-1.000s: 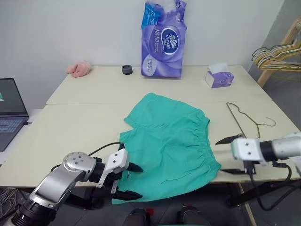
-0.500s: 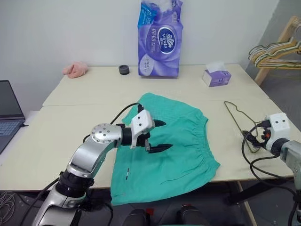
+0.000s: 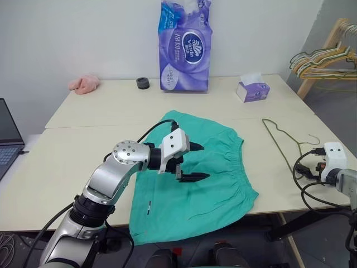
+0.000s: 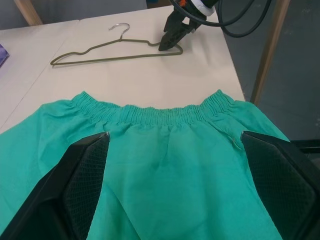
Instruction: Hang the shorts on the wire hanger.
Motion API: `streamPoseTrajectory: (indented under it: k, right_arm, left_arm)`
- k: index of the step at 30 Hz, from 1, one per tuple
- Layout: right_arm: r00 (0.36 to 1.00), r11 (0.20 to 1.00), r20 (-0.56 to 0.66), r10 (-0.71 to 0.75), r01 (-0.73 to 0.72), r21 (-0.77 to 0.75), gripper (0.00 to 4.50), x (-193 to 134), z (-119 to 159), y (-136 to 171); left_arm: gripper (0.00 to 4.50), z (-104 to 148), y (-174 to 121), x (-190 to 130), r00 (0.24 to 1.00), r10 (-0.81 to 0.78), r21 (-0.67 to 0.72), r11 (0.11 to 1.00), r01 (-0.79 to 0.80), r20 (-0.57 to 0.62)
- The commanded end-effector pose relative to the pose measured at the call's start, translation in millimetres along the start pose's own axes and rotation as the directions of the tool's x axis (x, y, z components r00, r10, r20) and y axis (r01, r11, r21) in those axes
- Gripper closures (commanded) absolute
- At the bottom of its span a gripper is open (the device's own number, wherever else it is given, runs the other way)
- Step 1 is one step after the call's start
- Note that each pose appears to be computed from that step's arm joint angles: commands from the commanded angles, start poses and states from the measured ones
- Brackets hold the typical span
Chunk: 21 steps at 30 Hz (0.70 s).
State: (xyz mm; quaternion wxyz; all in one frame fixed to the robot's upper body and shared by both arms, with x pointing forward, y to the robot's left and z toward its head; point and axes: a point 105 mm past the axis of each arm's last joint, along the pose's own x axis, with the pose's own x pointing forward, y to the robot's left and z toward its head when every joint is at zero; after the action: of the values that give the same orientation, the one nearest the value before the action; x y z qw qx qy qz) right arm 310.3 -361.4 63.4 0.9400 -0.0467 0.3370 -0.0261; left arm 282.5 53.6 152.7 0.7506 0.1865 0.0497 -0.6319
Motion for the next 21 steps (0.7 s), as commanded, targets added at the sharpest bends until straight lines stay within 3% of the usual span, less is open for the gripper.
streamPoseTrajectory:
  k: [1, 4, 10, 15, 21]
  right_arm:
    - [0.996, 0.999, -0.085, 0.040, -0.041, -0.003, 0.00, 3, -10, 4]
    - [0.985, 0.998, -0.160, 0.067, -0.069, -0.004, 0.62, 5, -23, 5]
    - [0.956, 0.988, -0.260, 0.140, -0.116, 0.107, 2.67, 8, -47, 18]
    - [0.957, 0.989, -0.262, 0.125, -0.099, 0.110, 4.36, 8, -54, 20]
    - [0.995, 0.998, -0.100, -0.003, -0.004, -0.067, 4.43, 4, -18, 4]
  left_arm:
    - [0.05, 13, 1, -2, 1.000, -0.007, 0.046, 0.999, 0.007, 0.020]
    - [0.03, 13, 1, -2, 1.000, -0.010, 0.050, 0.999, 0.009, 0.019]
    - [0.03, 12, 3, 0, 1.000, -0.008, 0.056, 0.998, 0.007, 0.019]
    - [0.03, 8, 4, -1, 1.000, 0.005, 0.047, 0.999, -0.006, 0.016]
    - [0.03, -6, 32, -8, 0.988, 0.155, -0.002, 0.988, -0.155, -0.002]
